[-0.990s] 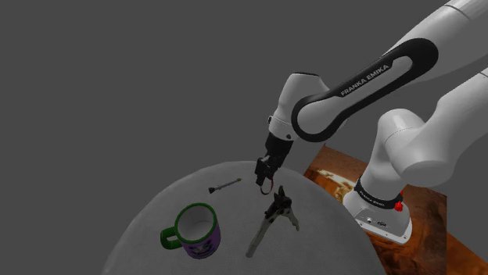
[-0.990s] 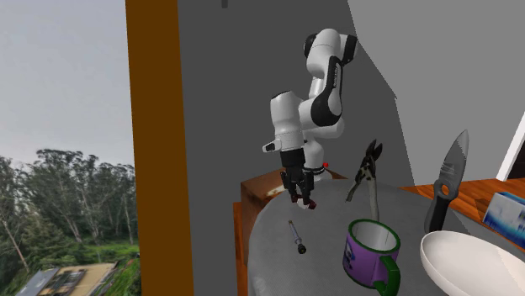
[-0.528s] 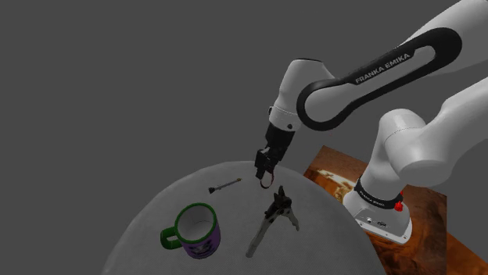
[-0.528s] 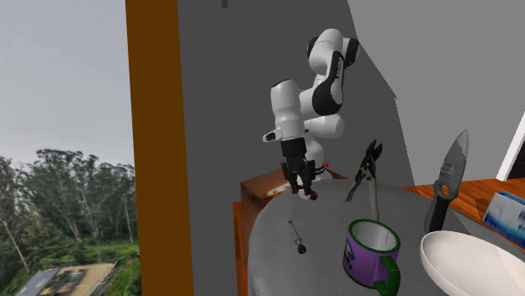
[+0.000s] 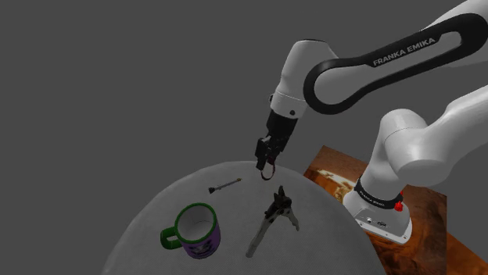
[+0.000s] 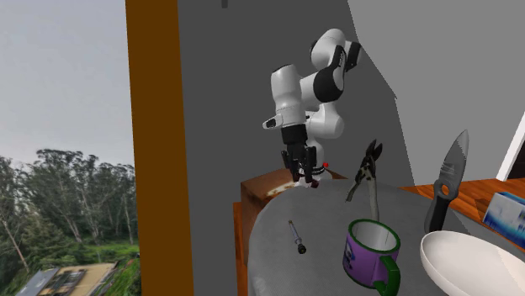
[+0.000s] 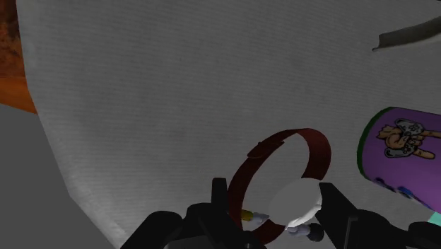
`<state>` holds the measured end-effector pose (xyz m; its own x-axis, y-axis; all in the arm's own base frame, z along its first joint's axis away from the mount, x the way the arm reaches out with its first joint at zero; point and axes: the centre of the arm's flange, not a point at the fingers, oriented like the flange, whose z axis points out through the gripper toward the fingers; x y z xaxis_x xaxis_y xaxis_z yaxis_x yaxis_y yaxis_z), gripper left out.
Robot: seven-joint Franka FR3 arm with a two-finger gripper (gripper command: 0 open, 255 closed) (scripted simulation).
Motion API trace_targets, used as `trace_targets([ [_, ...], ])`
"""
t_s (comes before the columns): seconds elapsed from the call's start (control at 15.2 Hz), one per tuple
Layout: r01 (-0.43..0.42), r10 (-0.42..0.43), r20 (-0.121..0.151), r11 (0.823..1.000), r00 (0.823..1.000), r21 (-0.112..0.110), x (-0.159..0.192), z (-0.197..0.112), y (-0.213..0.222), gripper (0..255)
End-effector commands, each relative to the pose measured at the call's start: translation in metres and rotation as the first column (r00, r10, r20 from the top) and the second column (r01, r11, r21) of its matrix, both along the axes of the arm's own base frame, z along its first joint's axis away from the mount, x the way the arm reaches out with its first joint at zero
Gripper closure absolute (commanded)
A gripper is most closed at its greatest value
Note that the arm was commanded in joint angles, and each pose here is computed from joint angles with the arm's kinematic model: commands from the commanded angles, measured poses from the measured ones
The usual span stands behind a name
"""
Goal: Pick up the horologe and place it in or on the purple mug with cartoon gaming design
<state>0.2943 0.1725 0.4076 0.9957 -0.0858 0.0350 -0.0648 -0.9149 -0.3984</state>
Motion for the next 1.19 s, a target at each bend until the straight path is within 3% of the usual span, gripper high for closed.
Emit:
trace_targets([
  [0.0,0.0,0.0,0.0,1.0,1.0,-0.001,0.0,0.011,-0.001,255],
  [0.99,0.0,0.0,0.0,1.0,1.0,-0.001,0.0,0.087,-0.001,255],
  [1.12,0.0,0.0,0.0,1.0,1.0,-0.001,0.006,0.088,0.025,255],
])
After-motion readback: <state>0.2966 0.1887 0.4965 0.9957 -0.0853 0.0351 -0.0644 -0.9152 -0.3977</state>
